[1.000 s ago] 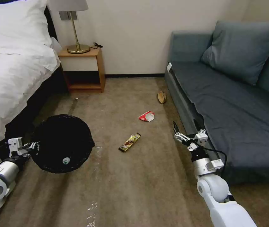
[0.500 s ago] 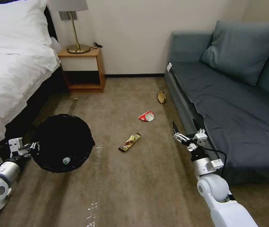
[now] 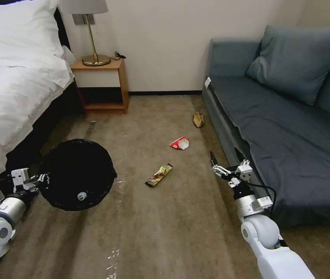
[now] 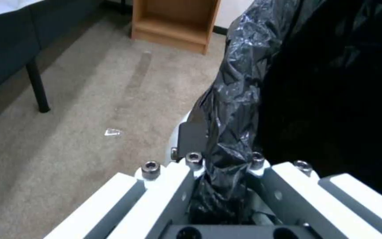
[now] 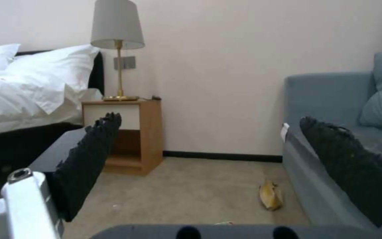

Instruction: Pick up the trash bin, then pick up the garbage on the floor and place it into the trash bin.

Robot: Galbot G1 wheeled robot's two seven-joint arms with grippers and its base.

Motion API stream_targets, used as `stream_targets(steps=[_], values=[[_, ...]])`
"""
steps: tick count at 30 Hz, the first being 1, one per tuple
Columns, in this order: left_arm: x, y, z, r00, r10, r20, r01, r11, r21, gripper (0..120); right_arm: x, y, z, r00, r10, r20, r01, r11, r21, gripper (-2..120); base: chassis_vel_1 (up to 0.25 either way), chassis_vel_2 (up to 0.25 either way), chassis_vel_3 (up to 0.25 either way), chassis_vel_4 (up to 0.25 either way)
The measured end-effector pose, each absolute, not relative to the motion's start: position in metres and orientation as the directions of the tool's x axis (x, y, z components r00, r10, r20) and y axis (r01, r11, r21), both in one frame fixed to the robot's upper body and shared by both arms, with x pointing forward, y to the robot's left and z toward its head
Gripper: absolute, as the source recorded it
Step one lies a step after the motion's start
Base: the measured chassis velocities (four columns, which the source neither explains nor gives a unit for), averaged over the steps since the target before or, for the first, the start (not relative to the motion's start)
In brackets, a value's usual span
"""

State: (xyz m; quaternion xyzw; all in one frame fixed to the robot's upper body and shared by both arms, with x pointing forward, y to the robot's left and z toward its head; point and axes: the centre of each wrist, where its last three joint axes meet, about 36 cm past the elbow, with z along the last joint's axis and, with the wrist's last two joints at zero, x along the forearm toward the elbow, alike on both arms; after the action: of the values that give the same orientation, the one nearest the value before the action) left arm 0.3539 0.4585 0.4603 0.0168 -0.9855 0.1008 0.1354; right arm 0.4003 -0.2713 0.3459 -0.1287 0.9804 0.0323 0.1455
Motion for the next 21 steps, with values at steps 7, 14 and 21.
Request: stream_targets(steps=[7, 14, 21], values=[[0.3558, 0.4584, 0.4607, -0.964, -0.006, 0.266, -0.061, 0.978, -0.199, 2, 0.4013, -0.2684, 0.3433, -0.924, -0.249, -0.290, -0.269, 0.963, 0.028, 100, -0.050, 0.048, 0.059, -0.048], [0.3567, 0.4587, 0.4596, -0.964, -0.007, 0.266, -0.062, 0.978, -0.200, 2, 0.4015, -0.2668, 0.3424, -0.923, -0.251, -0.290, -0.271, 0.962, 0.030, 100, -0.052, 0.058, 0.060, -0.056], [0.3575, 0.4569, 0.4581, -0.964, -0.007, 0.265, -0.062, 0.977, -0.202, 2, 0.4006, -0.2651, 0.3403, -0.922, -0.259, -0.288, -0.280, 0.960, 0.031, 100, -0.053, 0.056, 0.048, -0.053]])
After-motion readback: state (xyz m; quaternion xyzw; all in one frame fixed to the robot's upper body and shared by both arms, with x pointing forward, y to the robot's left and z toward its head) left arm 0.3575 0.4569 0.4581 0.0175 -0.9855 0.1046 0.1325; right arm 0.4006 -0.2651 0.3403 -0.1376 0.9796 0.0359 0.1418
